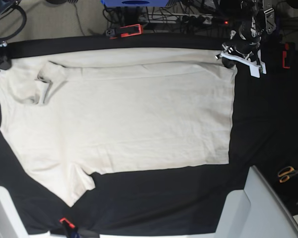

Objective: Fold the T-shirt properly
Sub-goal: 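Open the left gripper and raise it away from the shirt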

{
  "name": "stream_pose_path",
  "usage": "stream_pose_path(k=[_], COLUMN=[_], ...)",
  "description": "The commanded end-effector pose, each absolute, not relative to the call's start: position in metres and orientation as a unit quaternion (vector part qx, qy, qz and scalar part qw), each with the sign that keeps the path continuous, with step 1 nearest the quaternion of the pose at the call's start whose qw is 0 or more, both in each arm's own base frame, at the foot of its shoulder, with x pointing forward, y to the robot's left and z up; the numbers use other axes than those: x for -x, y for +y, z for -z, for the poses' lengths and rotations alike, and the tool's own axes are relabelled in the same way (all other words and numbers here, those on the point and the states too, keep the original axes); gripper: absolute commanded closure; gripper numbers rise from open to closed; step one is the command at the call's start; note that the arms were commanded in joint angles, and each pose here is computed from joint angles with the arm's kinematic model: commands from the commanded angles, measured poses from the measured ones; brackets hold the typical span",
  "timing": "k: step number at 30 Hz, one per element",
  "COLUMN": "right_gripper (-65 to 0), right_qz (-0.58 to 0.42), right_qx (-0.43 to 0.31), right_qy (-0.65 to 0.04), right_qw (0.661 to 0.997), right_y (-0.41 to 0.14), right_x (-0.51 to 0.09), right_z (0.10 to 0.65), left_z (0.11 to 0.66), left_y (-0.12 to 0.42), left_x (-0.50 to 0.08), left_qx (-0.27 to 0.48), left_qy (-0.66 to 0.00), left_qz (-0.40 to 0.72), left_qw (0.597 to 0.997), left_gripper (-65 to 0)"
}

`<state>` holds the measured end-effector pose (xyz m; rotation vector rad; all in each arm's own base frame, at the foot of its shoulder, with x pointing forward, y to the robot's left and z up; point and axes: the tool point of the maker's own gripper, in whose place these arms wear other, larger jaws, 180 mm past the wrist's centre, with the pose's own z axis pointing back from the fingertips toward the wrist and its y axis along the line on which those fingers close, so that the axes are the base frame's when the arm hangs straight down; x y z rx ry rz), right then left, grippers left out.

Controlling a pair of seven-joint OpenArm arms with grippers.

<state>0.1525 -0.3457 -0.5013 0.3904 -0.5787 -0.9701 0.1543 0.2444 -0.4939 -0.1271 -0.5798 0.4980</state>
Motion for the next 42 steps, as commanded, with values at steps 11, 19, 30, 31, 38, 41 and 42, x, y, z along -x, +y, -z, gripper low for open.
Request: stream_pose_path(k=[11,19,30,31,38,41,42], right_gripper=[-0.9,-30.5,-40.1,-40.1,-39.9,-39.9,-39.9], right_qz=[0.45,0.495,0.523,0.523,0.499,0.472,0.462], right_qx=[-0.171,-0.188,-0.164,-0.162,-0.122,-0.093,-0.087], right_qy=[-0.267,-0.266,-0.248,-0.247,-0.274,-0.295,-0.3], right_qw=[0.835,0.805,0.799,0.8,0.813,0.826,0.83], right_y=[-0.355,-0.339,-0.347,-0.348,-0.362,-0.373,-0.375], right_x=[-0.148,-0.135,-0.093,-0.089,-0.085,-0.087,-0.09], right_z=[0.497,0.508,0.514,0.514,0.491,0.468,0.461], left_z=[0.502,0.503,0.499,0.497,0.481,0.46,0.451], left_y=[0.251,0.252,0.295,0.301,0.34,0.355,0.36], left_x=[-0.139,-0.134,-0.098,-0.094,-0.084,-0.093,-0.098], left_qx=[0.039,0.037,-0.009,-0.015,-0.053,-0.066,-0.072], left_qy=[-0.251,-0.246,-0.237,-0.237,-0.255,-0.285,-0.298], left_qz=[-0.24,-0.24,-0.286,-0.291,-0.326,-0.327,-0.328], left_qw=[0.937,0.938,0.929,0.927,0.909,0.898,0.893], left_gripper=[0.0,-17.8,-17.9,-18.3,-18.4,-18.4,-18.1])
